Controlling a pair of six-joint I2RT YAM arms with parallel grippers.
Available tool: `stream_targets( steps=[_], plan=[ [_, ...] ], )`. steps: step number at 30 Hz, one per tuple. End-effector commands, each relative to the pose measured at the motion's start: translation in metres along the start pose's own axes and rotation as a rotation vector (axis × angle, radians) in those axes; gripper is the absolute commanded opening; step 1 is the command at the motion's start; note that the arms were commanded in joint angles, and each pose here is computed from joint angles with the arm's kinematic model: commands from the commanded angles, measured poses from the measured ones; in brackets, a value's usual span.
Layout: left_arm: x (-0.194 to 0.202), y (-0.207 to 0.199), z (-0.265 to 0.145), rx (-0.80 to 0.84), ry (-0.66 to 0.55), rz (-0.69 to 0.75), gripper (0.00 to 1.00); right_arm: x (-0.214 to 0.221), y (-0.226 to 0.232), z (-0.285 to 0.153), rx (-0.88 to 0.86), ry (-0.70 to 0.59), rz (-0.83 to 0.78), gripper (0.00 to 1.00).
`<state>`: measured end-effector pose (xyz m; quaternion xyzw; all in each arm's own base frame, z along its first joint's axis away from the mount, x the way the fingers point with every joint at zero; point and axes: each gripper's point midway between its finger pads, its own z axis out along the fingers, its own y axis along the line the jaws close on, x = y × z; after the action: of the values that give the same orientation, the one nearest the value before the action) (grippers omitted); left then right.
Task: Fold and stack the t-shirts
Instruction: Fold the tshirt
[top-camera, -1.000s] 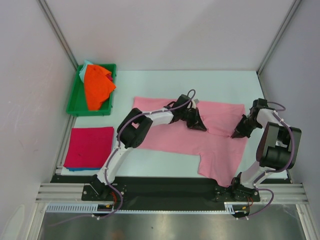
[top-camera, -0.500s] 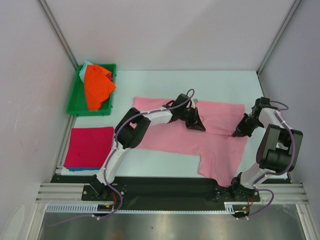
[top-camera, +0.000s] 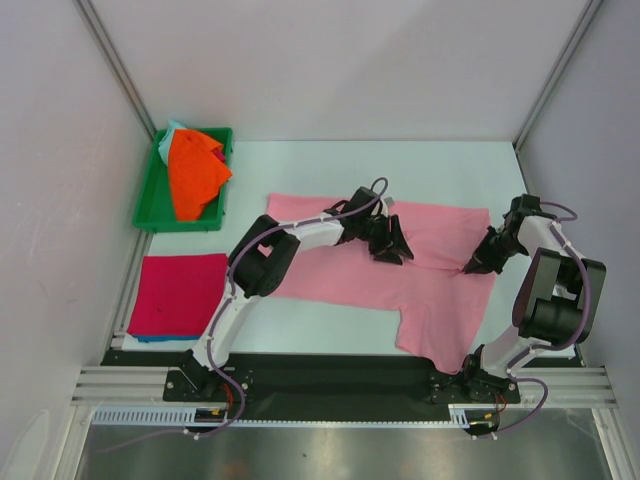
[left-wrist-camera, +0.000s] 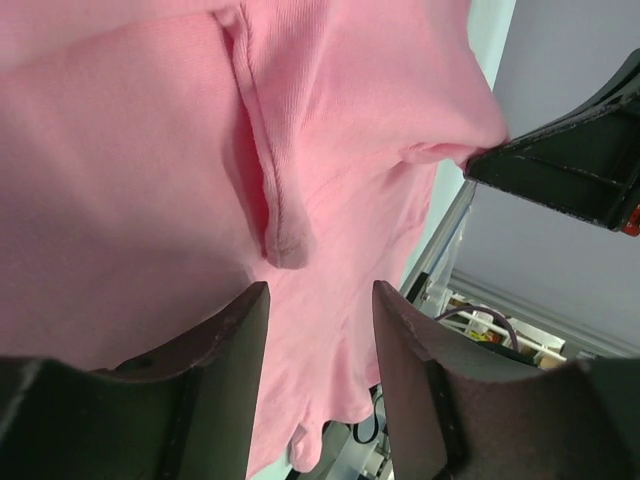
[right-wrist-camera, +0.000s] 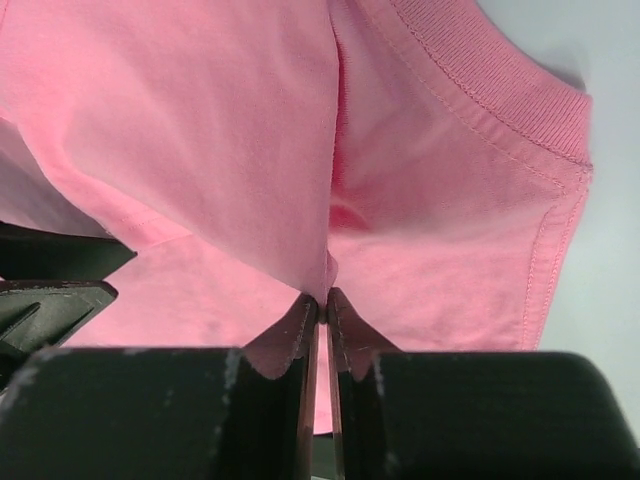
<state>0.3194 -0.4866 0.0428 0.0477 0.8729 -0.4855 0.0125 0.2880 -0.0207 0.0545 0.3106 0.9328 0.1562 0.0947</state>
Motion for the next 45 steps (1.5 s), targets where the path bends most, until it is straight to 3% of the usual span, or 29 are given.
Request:
stream_targets(
  steps=[1,11,19,29,36,41,45],
  plan=[
    [-0.018,-0.02,-0.006,0.019,-0.054,0.069,0.51,-0.006,0.003,-0.001,-0.019,-0.009,-0.002,0.12],
    [-0.033,-0.009,0.008,-0.035,-0.072,0.074,0.45,-0.009,0.004,-0.001,-0.018,-0.011,-0.01,0.11],
    [-0.032,0.005,-0.006,-0.141,-0.13,0.119,0.51,-0.009,0.003,0.001,-0.018,-0.005,-0.007,0.11],
    [-0.02,0.003,0.013,-0.085,-0.064,0.064,0.46,-0.011,0.003,0.002,-0.017,-0.01,-0.005,0.11],
    [-0.018,-0.008,0.011,-0.033,-0.046,0.046,0.25,-0.018,0.008,0.0,-0.035,-0.022,0.001,0.11],
    [-0.031,-0.022,-0.005,-0.003,-0.078,0.041,0.02,-0.019,0.008,-0.001,-0.032,-0.024,0.002,0.06],
    [-0.031,-0.032,-0.015,0.007,-0.086,0.046,0.0,-0.018,0.009,-0.004,-0.028,-0.022,0.008,0.0]
  ],
)
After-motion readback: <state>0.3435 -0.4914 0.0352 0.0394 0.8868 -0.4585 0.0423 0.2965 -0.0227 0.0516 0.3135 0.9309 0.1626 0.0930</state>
